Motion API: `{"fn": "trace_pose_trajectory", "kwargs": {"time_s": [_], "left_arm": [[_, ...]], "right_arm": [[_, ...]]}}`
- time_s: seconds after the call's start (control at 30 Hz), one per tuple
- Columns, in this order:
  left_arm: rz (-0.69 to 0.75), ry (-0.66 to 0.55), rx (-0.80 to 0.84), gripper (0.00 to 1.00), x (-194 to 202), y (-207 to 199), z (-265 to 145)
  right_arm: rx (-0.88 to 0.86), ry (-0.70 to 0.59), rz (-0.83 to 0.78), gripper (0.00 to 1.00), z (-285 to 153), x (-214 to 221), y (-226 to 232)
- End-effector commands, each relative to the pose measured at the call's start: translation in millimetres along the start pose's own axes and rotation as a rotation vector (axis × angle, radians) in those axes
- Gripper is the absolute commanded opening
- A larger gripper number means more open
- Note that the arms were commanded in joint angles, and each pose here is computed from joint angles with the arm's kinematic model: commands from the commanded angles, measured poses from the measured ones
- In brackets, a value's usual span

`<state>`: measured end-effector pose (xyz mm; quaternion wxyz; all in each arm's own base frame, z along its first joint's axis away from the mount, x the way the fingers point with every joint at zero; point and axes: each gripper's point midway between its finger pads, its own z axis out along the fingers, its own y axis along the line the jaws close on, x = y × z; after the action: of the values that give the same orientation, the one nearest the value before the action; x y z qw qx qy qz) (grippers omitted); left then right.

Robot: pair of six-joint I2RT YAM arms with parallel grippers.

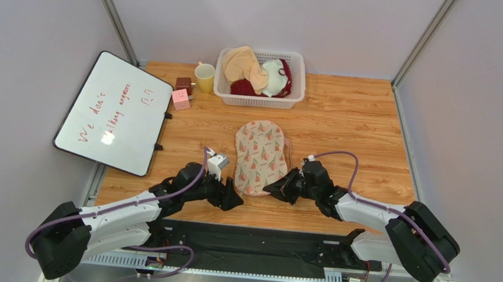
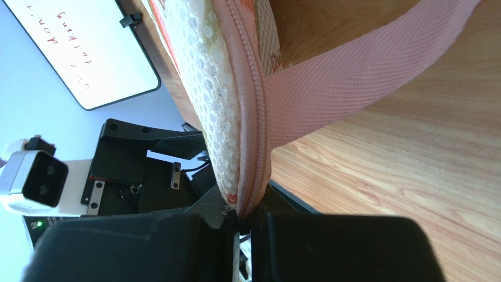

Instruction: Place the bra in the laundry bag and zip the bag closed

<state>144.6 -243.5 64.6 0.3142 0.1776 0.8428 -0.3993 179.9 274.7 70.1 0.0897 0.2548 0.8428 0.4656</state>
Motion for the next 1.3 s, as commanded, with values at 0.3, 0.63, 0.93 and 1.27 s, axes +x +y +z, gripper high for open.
{"fn": "trace_pose_trajectory", "kwargs": {"time_s": [0.3,0.63,0.93,1.27], "left_arm": [[0.141,-0.049,0.015,0.67,-31.1,-21.7,25.9],[0.099,-0.092,-0.007,0.70,-33.4,-17.6,28.3],[0.111,-0.171,0.046,0.69,-51.6,-30.8,28.6],[0.095,-0.173,-0.072,0.36,-57.9,-14.2,24.9]], "right_arm": [[-0.132,0.044,0.071,0.00,-20.9,-6.0,49.6],[-0.196,0.089,0.121,0.00,-27.2,-0.2,61.5],[-0.213,0.095,0.125,0.00,-32.4,2.3,65.1],[-0.209,0.113,0.114,0.00,-37.2,8.4,56.6]]}}
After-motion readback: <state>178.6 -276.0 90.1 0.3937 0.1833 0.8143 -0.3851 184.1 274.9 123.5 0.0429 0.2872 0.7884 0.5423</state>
